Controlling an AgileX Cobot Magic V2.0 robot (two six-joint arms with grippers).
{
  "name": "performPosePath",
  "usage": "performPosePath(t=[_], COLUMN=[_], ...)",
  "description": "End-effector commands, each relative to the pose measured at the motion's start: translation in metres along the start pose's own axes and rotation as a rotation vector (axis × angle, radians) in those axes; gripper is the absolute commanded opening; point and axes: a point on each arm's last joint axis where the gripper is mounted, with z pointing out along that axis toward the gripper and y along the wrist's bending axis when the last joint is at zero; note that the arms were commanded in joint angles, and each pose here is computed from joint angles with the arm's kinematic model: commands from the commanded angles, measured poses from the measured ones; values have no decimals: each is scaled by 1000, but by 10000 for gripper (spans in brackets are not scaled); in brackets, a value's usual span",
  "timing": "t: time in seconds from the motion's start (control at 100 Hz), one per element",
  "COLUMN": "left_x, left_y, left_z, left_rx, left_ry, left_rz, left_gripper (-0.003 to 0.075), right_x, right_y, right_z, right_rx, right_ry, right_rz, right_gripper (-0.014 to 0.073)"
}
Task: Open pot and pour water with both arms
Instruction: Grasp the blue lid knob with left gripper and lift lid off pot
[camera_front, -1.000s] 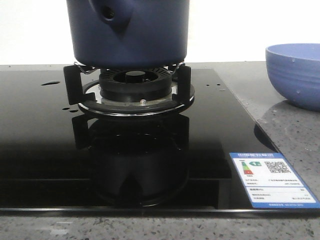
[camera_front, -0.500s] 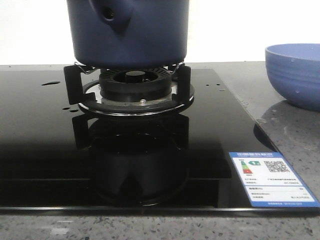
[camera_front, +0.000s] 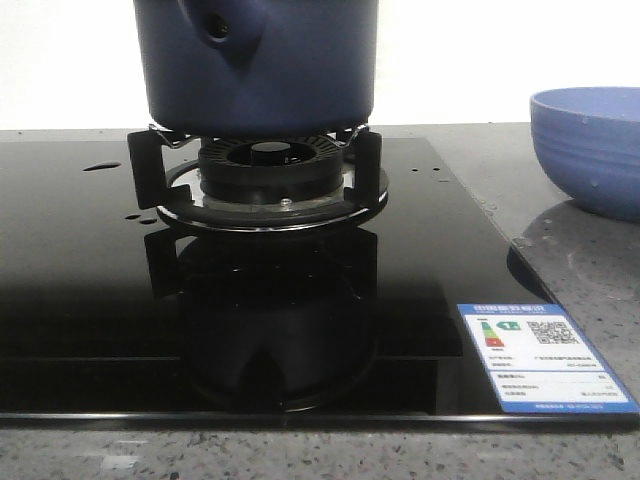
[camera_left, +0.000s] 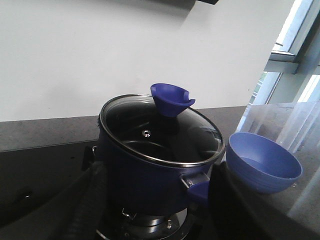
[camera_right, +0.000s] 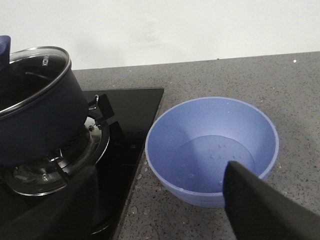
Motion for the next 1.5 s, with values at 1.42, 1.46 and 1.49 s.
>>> performPosePath(t=[1.42,1.46,1.49], left_x=[-29,-27,-27], left_y=[18,18,18], left_z=[203,206,206], left_rx=[313,314,314], left_ry=[130,136,138], left_rz=[123,120,119], left_gripper=[507,499,491], right_x=[-15,-15,-15], right_y=[1,1,1], right_z=[-2,-2,-2], right_rx=[7,7,7], right_ry=[-76,-76,-76], right_rz=[-15,-15,-15], right_gripper=[475,475,475])
